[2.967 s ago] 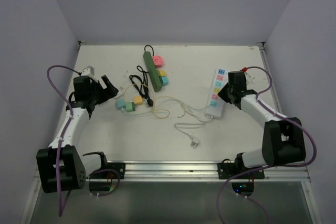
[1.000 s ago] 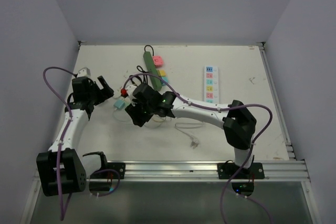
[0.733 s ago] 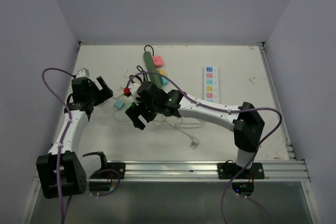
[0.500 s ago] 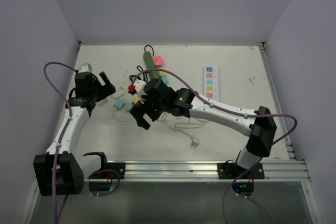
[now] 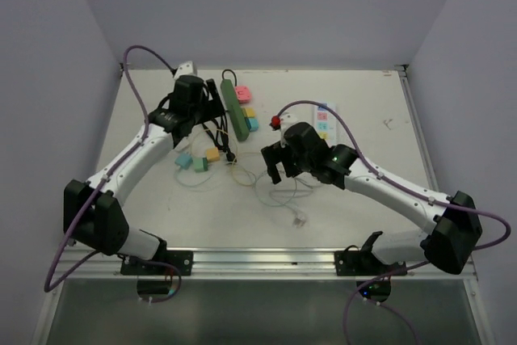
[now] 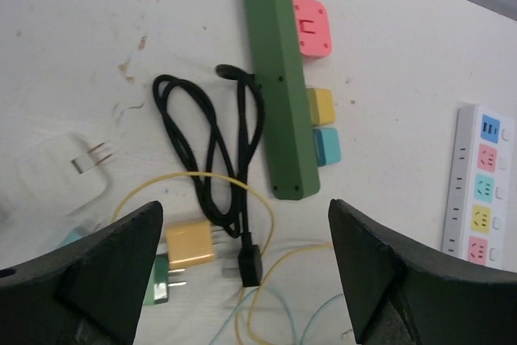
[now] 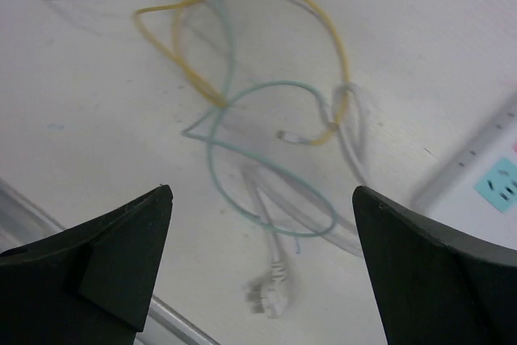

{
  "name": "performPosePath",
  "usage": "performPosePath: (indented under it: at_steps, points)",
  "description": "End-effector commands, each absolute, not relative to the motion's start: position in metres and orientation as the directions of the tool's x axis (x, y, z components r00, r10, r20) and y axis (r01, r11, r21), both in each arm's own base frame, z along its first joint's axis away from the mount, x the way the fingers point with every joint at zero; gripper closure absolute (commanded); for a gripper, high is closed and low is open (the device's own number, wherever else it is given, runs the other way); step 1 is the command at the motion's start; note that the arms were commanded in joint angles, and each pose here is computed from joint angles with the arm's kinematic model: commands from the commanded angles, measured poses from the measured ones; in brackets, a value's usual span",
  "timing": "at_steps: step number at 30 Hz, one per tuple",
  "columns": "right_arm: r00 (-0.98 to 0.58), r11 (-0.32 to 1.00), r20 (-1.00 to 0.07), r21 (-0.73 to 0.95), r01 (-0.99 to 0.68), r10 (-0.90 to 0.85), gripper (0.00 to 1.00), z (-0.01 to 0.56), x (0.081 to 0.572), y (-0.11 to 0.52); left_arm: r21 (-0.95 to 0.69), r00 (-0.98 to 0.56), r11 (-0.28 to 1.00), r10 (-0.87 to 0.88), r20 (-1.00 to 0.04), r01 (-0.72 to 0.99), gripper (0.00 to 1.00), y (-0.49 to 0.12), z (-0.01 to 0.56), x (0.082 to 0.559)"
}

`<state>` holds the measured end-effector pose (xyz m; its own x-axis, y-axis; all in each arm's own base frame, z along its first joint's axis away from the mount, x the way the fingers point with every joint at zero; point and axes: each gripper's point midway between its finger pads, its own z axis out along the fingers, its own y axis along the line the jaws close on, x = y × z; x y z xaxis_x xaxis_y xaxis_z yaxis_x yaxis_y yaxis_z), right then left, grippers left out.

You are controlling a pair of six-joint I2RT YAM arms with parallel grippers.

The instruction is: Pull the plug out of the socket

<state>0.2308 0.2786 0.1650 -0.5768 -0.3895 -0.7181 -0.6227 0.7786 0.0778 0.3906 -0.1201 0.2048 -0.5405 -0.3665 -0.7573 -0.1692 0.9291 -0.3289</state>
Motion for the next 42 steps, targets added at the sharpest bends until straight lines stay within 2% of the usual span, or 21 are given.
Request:
performPosePath:
  at_steps: [1,6,13,21,28,42]
  points:
    - [-0.637,0.915,-0.753,0.122,-0.386,-0.168,0.03,0.165,0.265,0.233,-0.322,-0.487,0.930,-0.367,-0.793,-0.177,0.13,-0.150,0.227,0.413]
    - [-0.679,0.953,-0.732,0.162,-0.255,-0.057,0.03,0.142,0.265,0.197,-0.217,-0.491,0.960,-0.277,-0.826,-0.177,0.14,-0.193,0.210,0.440]
    - [-0.686,0.954,-0.726,0.178,-0.240,-0.037,0.03,0.129,0.259,0.188,-0.103,-0.488,0.971,-0.199,-0.850,-0.216,0.18,-0.217,0.196,0.496]
    - [-0.693,0.953,-0.719,0.179,-0.245,-0.043,0.03,0.121,0.257,0.186,0.056,-0.560,0.966,-0.099,-0.823,-0.253,0.24,-0.219,0.137,0.531]
    - [-0.704,0.950,-0.709,0.188,-0.249,-0.044,0.03,0.113,0.254,0.186,0.062,-0.588,0.948,-0.142,-0.796,-0.312,0.26,-0.187,0.106,0.546]
    - [-0.729,0.950,-0.683,0.196,-0.243,-0.046,0.04,0.102,0.250,0.187,-0.007,-0.648,0.970,-0.167,-0.743,-0.242,0.29,-0.195,0.073,0.552]
